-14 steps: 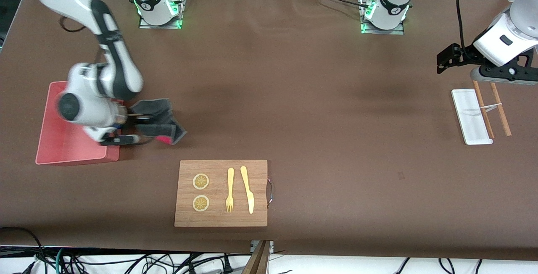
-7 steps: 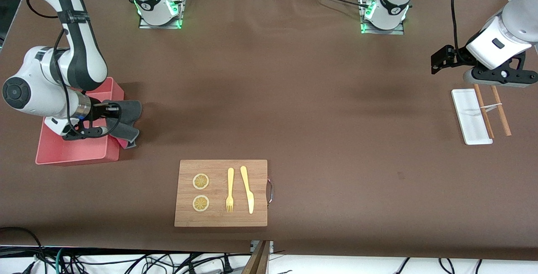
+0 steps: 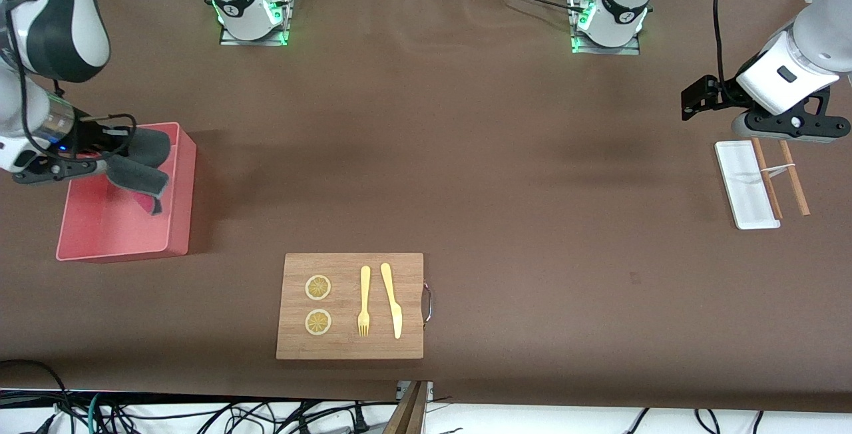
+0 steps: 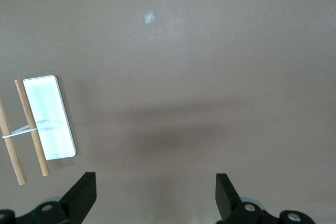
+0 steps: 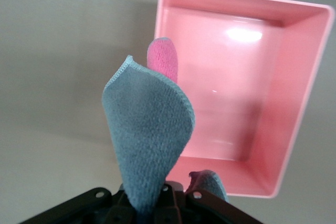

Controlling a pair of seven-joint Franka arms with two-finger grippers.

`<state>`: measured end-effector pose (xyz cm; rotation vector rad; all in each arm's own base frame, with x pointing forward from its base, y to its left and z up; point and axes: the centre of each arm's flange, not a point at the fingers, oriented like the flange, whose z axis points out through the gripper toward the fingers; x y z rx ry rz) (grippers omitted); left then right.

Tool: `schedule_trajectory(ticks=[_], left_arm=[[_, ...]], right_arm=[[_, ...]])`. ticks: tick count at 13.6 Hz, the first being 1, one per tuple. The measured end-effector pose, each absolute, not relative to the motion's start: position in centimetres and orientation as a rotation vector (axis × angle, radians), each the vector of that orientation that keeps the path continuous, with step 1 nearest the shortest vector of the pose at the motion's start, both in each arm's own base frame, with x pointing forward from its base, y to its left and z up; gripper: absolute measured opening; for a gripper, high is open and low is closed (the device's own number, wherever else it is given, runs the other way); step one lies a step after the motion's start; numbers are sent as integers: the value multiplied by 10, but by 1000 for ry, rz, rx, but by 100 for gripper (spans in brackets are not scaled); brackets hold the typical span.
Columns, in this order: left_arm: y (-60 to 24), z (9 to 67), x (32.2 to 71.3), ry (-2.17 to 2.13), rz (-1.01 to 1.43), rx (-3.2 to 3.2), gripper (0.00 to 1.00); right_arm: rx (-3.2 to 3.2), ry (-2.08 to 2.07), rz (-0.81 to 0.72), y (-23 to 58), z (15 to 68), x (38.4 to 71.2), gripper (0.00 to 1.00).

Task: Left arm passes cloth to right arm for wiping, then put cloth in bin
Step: 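Open the right gripper to drop the cloth into the pink bin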

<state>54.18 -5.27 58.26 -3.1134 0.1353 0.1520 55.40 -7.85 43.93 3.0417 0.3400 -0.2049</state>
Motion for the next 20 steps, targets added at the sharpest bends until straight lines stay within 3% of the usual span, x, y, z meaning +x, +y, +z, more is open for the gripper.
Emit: schedule_trajectory(ticks=[3, 7, 9, 11, 17, 20], left_arm=[[-54, 583, 541, 140, 159, -3112, 100], [-55, 583, 540, 142, 170, -3111, 100], [-58, 583, 540, 150, 171, -3110, 100], [-59, 583, 540, 153, 173, -3110, 100], [-58, 582, 540, 148, 175, -3110, 100], [-56, 582, 540, 144, 175, -3111, 100]], right_arm=[[3036, 327, -236, -102, 427, 550, 2], [3018, 303, -293, -117, 362, 562, 2], [3009, 297, -308, -122, 336, 567, 16], [3014, 288, -297, -124, 328, 571, 37], [3084, 212, -200, -127, 372, 574, 99], [3135, 174, -140, -100, 426, 565, 100]])
